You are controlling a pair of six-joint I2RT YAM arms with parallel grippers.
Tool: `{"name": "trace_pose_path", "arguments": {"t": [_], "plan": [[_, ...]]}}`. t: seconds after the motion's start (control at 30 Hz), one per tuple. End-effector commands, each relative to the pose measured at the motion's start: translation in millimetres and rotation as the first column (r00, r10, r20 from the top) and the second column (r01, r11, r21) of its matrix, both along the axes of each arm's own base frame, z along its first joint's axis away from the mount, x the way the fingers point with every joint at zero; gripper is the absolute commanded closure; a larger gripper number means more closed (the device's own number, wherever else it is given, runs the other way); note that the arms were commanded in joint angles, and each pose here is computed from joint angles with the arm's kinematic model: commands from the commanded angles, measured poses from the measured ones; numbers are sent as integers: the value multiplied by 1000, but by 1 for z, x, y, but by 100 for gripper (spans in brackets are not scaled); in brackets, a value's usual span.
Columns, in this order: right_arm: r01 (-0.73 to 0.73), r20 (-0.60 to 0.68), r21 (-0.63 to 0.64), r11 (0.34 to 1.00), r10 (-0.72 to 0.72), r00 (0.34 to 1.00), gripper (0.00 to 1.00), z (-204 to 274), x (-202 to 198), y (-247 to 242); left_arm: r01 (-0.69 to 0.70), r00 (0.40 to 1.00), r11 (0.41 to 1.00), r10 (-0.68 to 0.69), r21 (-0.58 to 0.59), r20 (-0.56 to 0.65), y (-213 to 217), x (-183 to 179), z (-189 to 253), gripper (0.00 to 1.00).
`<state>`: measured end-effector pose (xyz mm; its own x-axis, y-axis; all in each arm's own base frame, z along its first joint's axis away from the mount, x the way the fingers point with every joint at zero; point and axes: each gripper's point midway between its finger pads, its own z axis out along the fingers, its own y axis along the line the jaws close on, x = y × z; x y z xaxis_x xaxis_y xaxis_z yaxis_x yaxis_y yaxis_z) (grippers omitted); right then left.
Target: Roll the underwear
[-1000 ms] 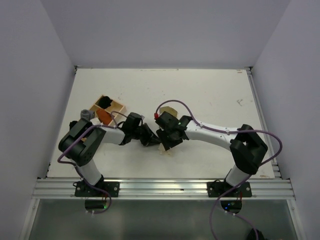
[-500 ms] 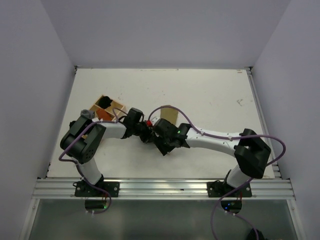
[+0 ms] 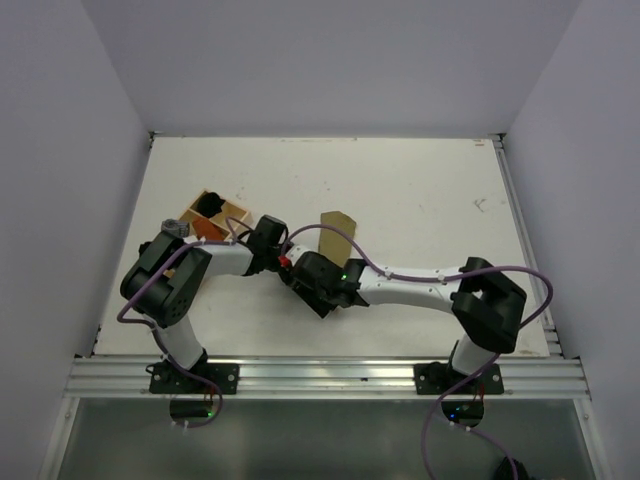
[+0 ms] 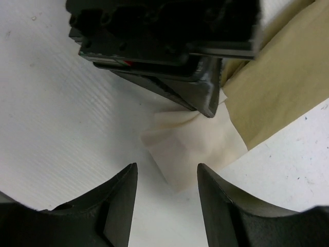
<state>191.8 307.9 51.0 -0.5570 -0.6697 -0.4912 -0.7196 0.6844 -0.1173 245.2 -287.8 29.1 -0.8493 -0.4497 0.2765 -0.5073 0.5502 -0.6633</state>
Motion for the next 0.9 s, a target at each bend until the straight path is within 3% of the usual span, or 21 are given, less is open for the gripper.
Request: {"name": "trace_pose_path", "arguments": {"t": [0.0, 0.3, 0.87], "plan": [[-13, 104, -15, 1000, 15, 995, 46, 4, 12, 11, -9, 1000, 999, 8, -38, -24, -6, 5, 14, 100], [96, 172, 11, 995, -97, 980, 40, 8, 16, 18, -25, 997, 999, 24, -24, -78, -4, -2, 11, 100], [197, 293, -103, 975, -160, 943, 40, -5, 15, 20, -31, 993, 999, 29, -16, -113, -5, -5, 6, 100]]}}
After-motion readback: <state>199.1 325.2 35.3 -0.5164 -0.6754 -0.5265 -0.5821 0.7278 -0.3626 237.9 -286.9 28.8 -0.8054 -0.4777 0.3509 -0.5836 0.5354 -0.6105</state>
